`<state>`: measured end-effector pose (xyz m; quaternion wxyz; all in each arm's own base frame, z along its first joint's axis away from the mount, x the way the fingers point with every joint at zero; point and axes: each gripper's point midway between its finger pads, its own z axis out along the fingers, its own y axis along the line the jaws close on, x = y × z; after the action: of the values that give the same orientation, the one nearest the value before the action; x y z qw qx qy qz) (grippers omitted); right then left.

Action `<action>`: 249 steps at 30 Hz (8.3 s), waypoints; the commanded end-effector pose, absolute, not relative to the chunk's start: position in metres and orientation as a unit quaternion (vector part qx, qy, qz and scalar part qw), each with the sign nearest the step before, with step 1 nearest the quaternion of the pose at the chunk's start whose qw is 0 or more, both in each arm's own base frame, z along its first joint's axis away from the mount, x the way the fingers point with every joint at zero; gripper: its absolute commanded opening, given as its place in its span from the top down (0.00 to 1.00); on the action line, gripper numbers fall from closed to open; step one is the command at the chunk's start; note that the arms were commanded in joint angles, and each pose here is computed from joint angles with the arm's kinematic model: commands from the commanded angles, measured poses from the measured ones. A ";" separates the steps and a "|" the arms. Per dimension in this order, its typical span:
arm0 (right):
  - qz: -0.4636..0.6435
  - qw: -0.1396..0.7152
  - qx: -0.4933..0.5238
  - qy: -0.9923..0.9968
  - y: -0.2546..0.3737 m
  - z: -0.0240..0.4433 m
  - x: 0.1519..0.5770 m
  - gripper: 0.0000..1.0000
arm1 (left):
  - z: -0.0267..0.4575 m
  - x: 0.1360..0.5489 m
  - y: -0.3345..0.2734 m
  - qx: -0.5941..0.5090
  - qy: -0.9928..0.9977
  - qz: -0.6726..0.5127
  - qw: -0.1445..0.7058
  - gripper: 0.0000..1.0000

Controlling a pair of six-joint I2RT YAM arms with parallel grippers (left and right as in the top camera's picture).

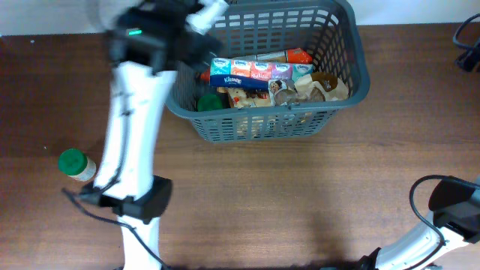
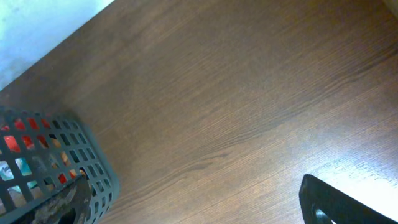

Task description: Pack container

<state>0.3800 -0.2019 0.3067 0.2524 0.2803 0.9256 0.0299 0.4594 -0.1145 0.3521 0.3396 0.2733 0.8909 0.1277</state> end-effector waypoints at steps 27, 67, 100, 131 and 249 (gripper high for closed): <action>0.036 0.259 0.278 0.924 -0.200 0.310 0.382 0.01 | 0.074 0.323 0.206 -0.236 0.970 0.020 -0.058 0.01; 0.036 0.259 0.278 0.924 -0.200 0.310 0.382 0.02 | 0.416 0.479 0.033 0.149 0.858 -0.090 0.483 0.98; 0.036 0.259 0.278 0.925 -0.200 0.310 0.382 0.01 | 0.162 0.444 -0.146 0.586 0.799 0.128 0.051 0.06; 0.041 0.254 0.266 0.929 -0.191 0.306 0.389 0.01 | 0.330 0.454 0.187 -0.239 0.910 0.075 0.330 0.01; -0.015 0.631 -0.011 0.776 -0.004 0.145 0.236 0.01 | 0.152 0.238 0.014 -0.071 0.771 0.001 0.633 0.01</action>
<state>0.2358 -0.0032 0.1467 0.6305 -0.0157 0.7758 -0.0165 0.2386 0.0143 0.1666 0.6340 -0.0726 0.7699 -0.0002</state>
